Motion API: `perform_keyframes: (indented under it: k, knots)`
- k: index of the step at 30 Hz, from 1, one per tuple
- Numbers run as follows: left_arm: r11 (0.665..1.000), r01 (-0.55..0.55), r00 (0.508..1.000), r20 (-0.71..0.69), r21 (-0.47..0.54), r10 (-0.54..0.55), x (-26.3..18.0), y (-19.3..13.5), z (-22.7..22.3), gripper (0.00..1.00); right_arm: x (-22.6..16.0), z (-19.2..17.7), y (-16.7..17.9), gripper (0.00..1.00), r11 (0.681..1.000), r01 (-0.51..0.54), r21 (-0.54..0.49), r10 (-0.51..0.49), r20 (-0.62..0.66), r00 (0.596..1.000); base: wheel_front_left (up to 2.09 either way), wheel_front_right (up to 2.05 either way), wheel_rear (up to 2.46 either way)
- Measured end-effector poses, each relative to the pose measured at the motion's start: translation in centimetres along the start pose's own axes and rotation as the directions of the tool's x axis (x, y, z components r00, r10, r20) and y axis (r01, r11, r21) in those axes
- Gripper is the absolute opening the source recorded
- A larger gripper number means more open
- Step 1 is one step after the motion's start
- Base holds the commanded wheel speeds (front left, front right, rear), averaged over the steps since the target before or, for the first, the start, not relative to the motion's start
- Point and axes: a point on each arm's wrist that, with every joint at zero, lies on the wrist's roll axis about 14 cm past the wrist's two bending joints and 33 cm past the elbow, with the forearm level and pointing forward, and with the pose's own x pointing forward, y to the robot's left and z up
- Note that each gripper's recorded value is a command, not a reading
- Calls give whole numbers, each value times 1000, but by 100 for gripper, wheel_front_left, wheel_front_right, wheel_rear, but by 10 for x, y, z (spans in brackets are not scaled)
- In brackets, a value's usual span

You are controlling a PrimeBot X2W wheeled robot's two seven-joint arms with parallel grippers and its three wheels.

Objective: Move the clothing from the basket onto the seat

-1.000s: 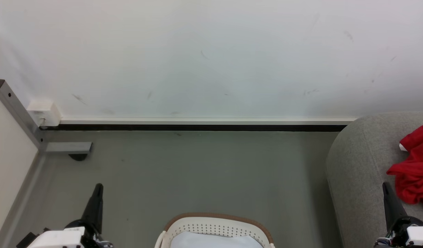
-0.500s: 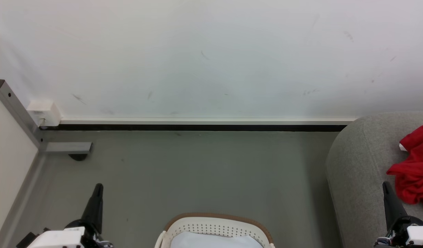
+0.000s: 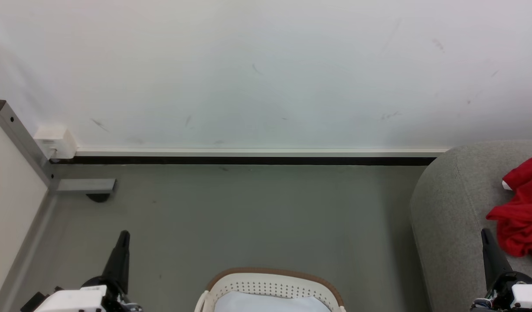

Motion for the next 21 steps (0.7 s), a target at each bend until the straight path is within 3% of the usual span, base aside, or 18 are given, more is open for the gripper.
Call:
perform_keyframes:
  k: [21]
  knots:
    - [1000,0,1000,0,0,0,0,0,0,0,0,0,0,0,1000,0,0,0,1,1000,0,0,0]
